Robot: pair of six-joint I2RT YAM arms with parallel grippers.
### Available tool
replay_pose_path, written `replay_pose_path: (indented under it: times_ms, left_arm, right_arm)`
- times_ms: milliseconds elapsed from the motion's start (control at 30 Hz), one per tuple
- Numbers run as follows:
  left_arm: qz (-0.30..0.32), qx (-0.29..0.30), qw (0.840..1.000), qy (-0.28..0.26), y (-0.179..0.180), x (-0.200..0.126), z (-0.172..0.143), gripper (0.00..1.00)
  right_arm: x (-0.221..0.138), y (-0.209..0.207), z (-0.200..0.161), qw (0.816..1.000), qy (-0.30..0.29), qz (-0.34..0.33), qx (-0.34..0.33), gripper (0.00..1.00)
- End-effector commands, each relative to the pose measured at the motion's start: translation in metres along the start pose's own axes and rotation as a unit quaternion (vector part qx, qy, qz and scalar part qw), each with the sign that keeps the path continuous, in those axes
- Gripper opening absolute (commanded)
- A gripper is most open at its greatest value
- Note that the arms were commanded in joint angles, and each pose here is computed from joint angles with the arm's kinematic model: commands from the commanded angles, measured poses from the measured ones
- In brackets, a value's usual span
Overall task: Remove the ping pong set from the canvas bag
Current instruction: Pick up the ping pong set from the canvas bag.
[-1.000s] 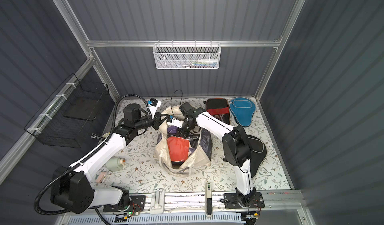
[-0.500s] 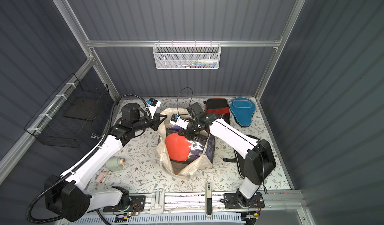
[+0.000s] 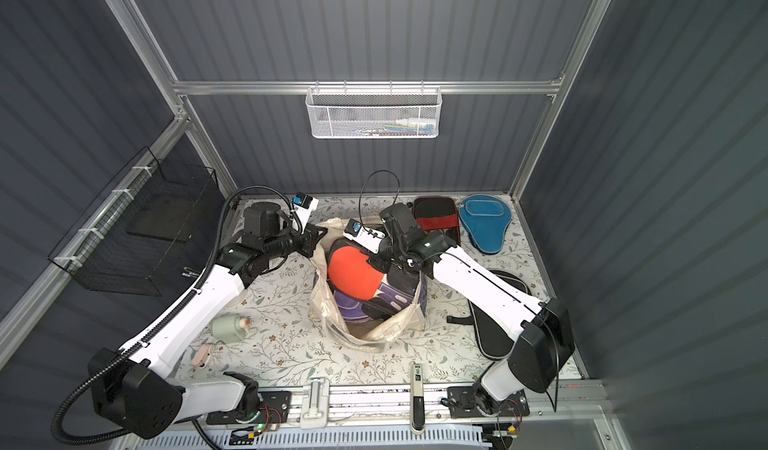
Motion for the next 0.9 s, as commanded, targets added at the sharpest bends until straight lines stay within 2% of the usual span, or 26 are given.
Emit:
replay_pose_path:
  times_ms: [0, 233, 367, 500, 700, 867]
  left_arm:
    - [-0.004, 0.007, 1.000, -0.028, 0.002, -0.004, 0.017, 0.00]
    - [-0.011, 0.003, 1.000, -0.024, 0.002, 0.001, 0.014, 0.00]
    - [-0.018, -0.003, 1.000, -0.022, 0.002, 0.005, 0.011, 0.00]
    - [-0.020, -0.008, 1.000, -0.022, 0.003, 0.009, 0.007, 0.00]
    - [-0.035, -0.010, 0.999, -0.020, 0.001, 0.012, 0.003, 0.00]
    - [-0.036, -0.005, 0.999, -0.021, 0.000, 0.011, 0.002, 0.00]
  right_arm:
    - [-0.018, -0.013, 0.024, 0.994, -0.060, -0.090, -0.033, 0.00]
    - [-0.023, -0.008, 0.038, 0.977, -0.070, -0.173, -0.105, 0.00]
    - [-0.018, -0.004, 0.040, 0.975, -0.055, -0.178, -0.124, 0.00]
    - [-0.007, 0.004, 0.031, 0.984, -0.043, -0.139, -0.106, 0.02]
    - [0.016, 0.014, 0.007, 0.997, 0.009, -0.063, -0.049, 0.29]
    - [0.023, 0.009, -0.012, 0.998, 0.056, -0.027, 0.009, 0.55]
Point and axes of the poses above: each gripper's point midway between its finger pads, its own x axis out along the fingers, its own y axis along the line the jaws close on, z = x × y, the point moved 9 cm from there along -x, back along the fingers, and after that the axes turned 4 degrees about x, right-handed, at the moved point
